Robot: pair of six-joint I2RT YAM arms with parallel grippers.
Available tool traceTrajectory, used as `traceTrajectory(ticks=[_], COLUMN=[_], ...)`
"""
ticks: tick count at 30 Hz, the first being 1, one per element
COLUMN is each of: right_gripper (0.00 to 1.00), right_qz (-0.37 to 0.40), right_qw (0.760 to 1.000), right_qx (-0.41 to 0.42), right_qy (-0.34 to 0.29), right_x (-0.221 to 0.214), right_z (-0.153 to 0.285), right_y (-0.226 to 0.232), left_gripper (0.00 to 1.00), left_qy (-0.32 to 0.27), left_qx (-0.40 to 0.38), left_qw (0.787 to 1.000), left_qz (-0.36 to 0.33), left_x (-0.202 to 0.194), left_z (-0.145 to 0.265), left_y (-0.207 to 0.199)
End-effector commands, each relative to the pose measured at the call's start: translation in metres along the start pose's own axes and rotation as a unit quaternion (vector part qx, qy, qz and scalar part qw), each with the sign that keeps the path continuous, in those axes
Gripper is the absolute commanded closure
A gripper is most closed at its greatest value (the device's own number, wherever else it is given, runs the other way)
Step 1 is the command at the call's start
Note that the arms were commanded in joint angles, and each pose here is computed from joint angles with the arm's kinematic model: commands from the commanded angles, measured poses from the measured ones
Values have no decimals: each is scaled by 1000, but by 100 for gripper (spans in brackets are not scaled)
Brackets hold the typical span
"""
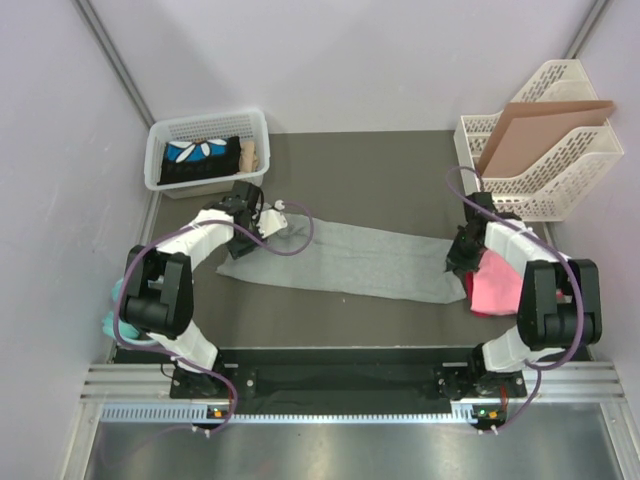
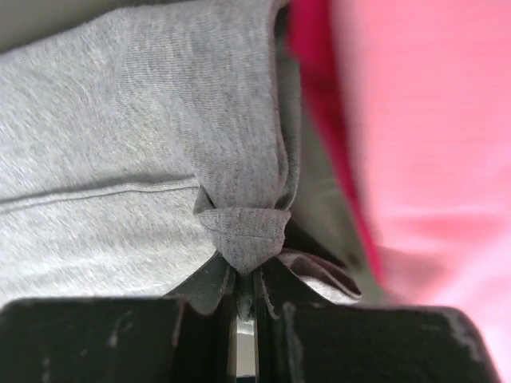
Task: Fold and stack the t-shirts
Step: Fold the tshirt
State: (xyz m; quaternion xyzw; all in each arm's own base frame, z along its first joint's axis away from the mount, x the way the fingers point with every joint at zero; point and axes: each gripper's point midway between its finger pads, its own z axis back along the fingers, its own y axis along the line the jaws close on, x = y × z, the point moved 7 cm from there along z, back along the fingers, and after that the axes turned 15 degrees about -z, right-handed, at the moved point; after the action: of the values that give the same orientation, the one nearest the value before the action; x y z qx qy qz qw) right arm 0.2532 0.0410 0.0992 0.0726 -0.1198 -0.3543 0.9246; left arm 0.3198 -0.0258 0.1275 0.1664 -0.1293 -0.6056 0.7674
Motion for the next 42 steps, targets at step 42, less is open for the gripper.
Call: traceTrajectory(ticks=[42], right_gripper=[100], right_qz=[281], right_qw=[959], right_qx=[31], right_qy=[-13], right_x=[-144], right_z=[12], right_y=[252], left_gripper=[41], left_qy=[-22], left_qx=[39], left_qw=[999], left_qz=[-11], left_x=[-14], left_z=[22], left_y=[-2])
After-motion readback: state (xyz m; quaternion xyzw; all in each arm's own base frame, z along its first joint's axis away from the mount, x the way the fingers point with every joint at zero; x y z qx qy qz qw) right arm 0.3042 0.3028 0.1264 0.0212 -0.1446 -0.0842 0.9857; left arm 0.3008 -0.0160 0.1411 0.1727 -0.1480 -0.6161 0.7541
